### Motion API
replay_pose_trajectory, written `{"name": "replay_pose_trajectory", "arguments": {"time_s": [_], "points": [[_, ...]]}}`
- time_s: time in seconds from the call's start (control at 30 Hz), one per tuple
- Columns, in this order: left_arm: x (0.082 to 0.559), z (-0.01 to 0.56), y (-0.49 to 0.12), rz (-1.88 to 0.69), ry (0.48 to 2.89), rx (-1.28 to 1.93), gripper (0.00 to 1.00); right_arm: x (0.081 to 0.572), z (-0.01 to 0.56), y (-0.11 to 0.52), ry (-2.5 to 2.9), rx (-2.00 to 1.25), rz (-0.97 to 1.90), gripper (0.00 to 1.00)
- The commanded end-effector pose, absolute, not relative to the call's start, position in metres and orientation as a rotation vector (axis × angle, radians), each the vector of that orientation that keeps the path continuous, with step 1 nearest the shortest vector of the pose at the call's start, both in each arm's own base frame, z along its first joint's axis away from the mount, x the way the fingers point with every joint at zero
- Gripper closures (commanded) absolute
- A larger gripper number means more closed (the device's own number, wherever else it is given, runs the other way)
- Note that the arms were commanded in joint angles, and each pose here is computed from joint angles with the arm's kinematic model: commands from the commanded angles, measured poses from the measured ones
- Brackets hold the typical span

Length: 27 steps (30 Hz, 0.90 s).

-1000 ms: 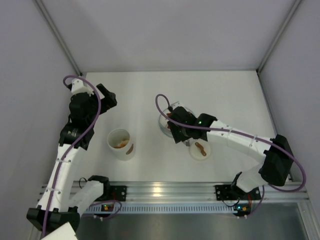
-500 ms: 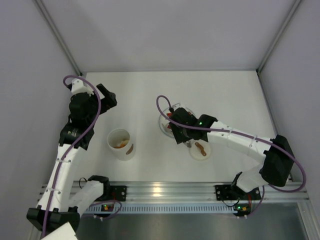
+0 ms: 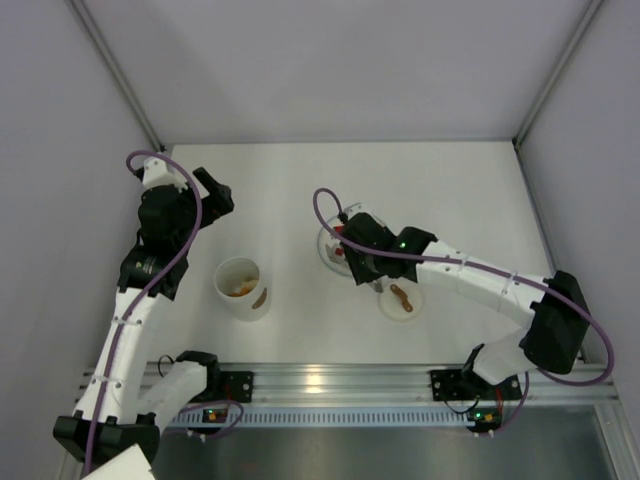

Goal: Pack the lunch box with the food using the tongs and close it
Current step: Pick up the fake food from the plate, then place the fake food in the packing box.

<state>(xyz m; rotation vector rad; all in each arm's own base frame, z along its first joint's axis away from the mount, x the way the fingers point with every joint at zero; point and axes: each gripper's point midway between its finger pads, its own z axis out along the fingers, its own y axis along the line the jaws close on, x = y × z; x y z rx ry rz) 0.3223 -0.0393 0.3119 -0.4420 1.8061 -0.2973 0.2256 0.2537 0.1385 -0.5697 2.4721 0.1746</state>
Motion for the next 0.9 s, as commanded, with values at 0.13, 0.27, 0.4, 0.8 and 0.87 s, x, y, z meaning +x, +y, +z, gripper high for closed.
{"name": "replay_pose_trajectory", "arguments": {"time_s": [0.13, 0.27, 0.4, 0.8, 0.87], "points": [[0.324, 0.315, -0.038, -0.299, 1.788, -0.441, 0.01, 0.248, 0.217, 0.255, 2.296, -0.483, 0.241, 0.76], [0.324, 0.314, -0.038, -0.298, 1.793, -0.439, 0.01, 0.244, 0.237, 0.261, 2.269, -0.499, 0.302, 0.77], [0.325, 0.314, -0.039, -0.301, 1.794, -0.437, 0.01, 0.232, 0.264, 0.274, 2.216, -0.52, 0.376, 0.78], [0.326, 0.312, -0.039, -0.304, 1.799, -0.441, 0.01, 0.168, 0.313, 0.36, 2.092, -0.76, 0.559, 0.77], [0.325, 0.313, -0.039, -0.305, 1.795, -0.44, 0.01, 0.158, 0.307, 0.375, 2.095, -0.81, 0.565, 0.76]]}}
